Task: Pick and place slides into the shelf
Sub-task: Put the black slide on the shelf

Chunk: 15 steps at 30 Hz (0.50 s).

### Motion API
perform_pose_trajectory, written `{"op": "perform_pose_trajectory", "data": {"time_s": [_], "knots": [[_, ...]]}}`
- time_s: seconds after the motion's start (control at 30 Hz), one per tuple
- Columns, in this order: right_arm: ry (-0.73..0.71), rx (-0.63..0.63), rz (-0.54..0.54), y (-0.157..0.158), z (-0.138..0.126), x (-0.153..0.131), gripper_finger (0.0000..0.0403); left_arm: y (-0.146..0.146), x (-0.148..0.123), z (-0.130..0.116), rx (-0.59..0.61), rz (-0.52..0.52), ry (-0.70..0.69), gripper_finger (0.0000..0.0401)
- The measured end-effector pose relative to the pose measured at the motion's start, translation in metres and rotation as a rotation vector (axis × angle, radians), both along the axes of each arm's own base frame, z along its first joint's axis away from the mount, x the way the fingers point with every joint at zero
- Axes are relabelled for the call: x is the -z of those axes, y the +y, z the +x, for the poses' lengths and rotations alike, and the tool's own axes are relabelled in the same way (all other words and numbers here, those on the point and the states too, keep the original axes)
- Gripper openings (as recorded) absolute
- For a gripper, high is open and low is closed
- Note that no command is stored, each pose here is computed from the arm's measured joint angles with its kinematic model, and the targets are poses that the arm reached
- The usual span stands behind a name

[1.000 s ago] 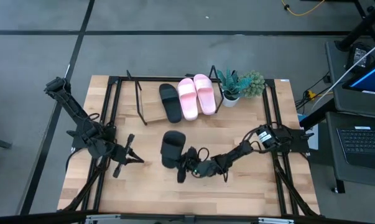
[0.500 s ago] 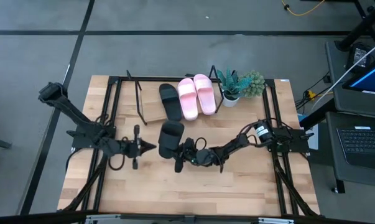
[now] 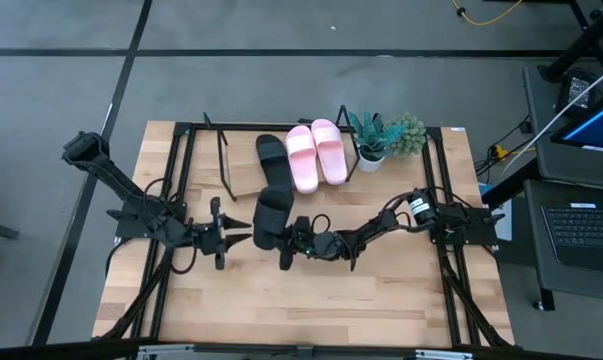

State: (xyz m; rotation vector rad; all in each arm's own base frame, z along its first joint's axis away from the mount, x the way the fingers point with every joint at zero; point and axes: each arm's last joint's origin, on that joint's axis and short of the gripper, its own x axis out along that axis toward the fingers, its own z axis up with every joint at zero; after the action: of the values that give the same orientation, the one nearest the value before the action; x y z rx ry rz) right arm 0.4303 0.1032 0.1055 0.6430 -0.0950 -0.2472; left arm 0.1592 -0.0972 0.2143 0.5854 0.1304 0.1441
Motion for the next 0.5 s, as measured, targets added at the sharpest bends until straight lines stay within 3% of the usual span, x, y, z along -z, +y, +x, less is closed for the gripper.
{"op": "perform_pose_trajectory", "data": {"time_s": [0.23, 0.5], "knots": [[-0.006, 0.032, 0.008, -0.013, 0.003, -0.001, 0.0069, 0.001, 0.0, 0.001, -0.021, 0.096, 0.015, 0.0161], [-0.037, 0.061, -0.055, -0.025, 0.017, -0.015, 0.0068, 0.007, 0.003, 0.008, -0.062, 0.218, 0.047, 0.0166]]}}
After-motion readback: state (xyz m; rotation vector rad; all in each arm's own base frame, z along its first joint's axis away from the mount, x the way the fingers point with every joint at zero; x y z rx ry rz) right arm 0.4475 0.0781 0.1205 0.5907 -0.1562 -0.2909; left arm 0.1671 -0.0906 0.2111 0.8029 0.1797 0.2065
